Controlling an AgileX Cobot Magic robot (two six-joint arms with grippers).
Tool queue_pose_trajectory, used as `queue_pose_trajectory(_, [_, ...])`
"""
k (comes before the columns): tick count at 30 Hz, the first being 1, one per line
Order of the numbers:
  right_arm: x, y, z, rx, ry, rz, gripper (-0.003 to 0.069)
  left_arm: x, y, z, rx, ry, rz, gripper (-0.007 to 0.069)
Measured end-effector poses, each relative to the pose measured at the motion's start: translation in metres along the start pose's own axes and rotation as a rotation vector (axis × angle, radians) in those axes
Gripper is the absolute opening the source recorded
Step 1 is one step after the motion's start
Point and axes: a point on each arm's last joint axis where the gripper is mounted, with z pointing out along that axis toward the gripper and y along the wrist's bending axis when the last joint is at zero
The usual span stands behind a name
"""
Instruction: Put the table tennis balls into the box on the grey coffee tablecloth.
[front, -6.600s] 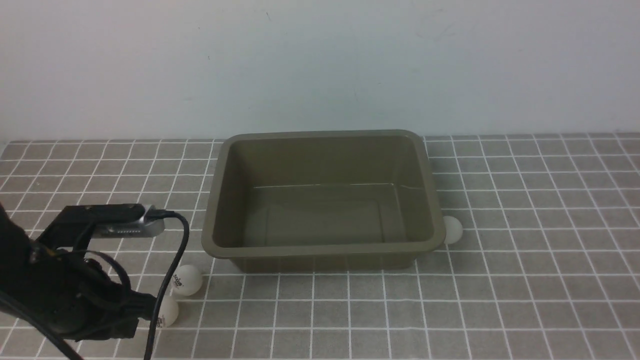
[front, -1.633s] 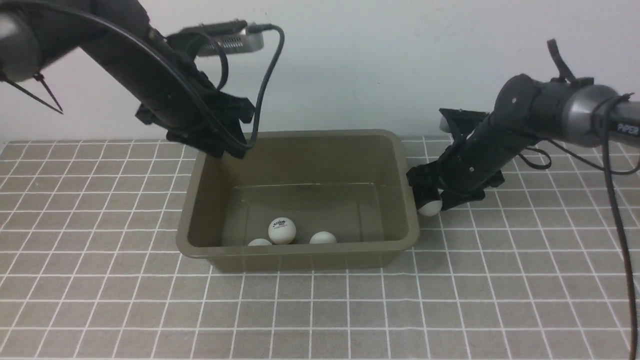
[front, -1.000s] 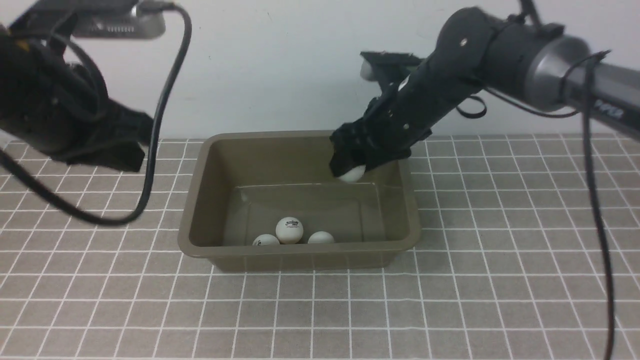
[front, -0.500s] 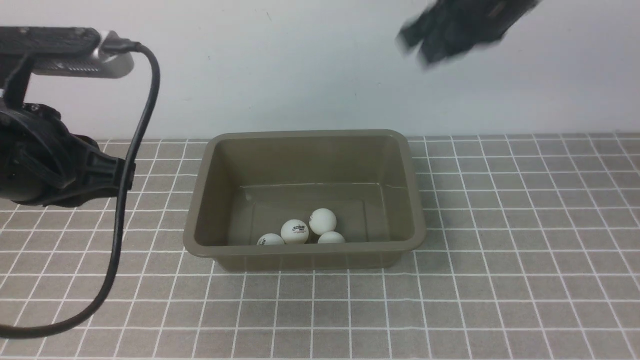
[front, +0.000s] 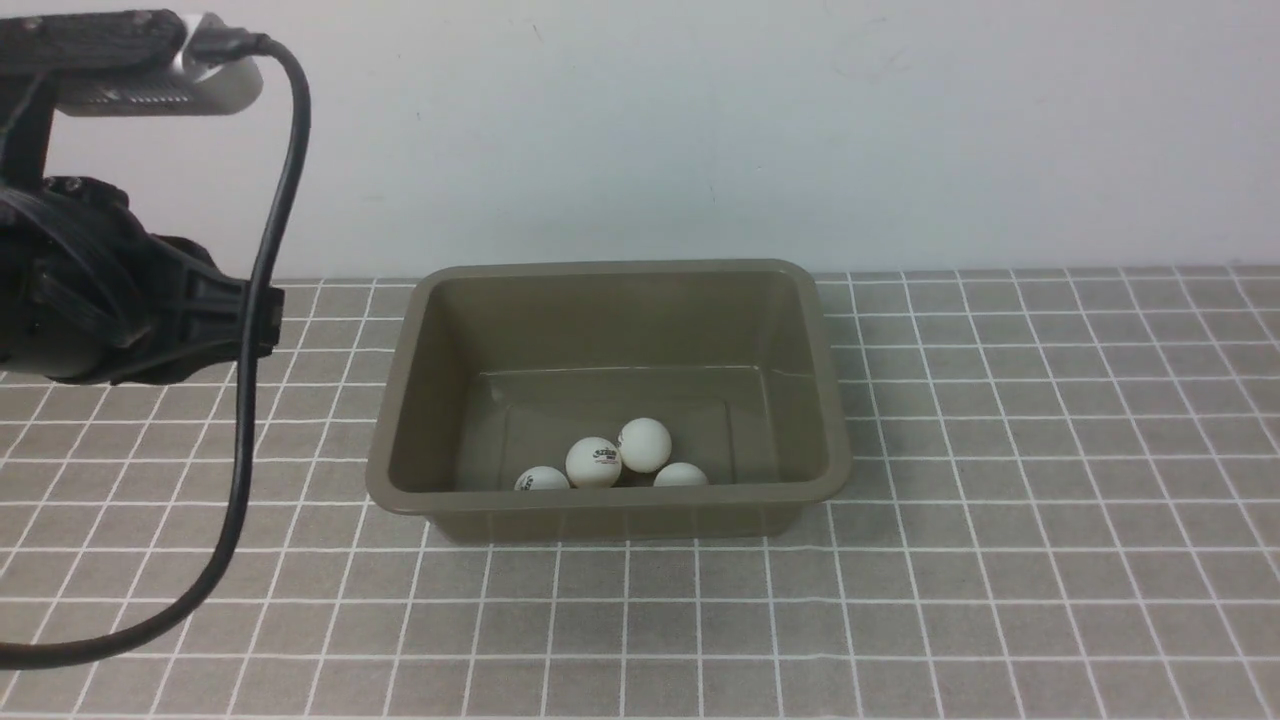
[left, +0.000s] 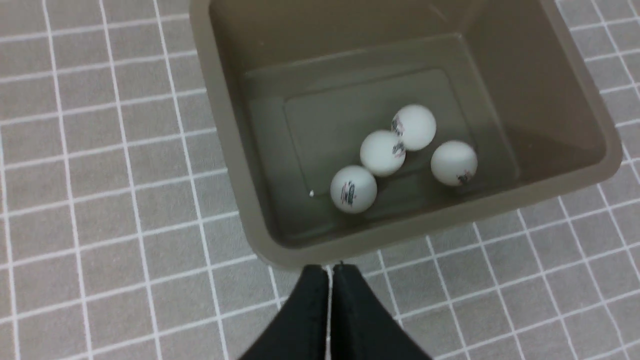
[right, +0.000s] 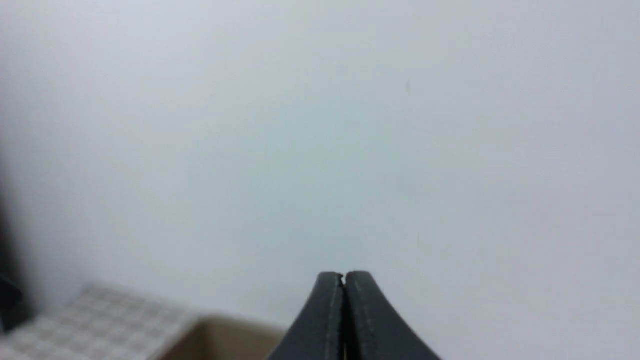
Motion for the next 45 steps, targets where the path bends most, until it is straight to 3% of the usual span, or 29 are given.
queue_pose_trajectory(4, [0.046,-0.008,-0.037,0.014,-0.097,0.072,-0.0015,-0.003,-0.003,0.001,0.037,-0.033,-0.022,-0.0005])
queue_pose_trajectory(8, [0.067,-0.015,-0.034,0.084,0.005,0.083,-0.0015,-0.006,-0.006,0.002,0.074,-0.059,0.006,-0.0005])
queue_pose_trajectory(14, [0.067,-0.017,-0.034,0.102,0.001,0.076,-0.0015,0.003,-0.011,-0.010,0.099,-0.120,0.059,-0.0005])
queue_pose_trajectory(26, [0.067,-0.017,-0.034,0.105,0.000,0.072,-0.0015,0.096,-0.018,-0.071,0.045,-0.487,0.097,-0.0005])
queue_pose_trajectory(41, [0.067,-0.017,-0.034,0.106,0.000,0.071,-0.0015,0.128,-0.027,-0.086,0.092,-0.489,0.171,-0.0005])
queue_pose_trajectory(45, [0.067,-0.017,-0.034,0.106,0.000,0.071,-0.0015,0.133,-0.020,-0.075,0.051,-0.510,0.188,-0.0005])
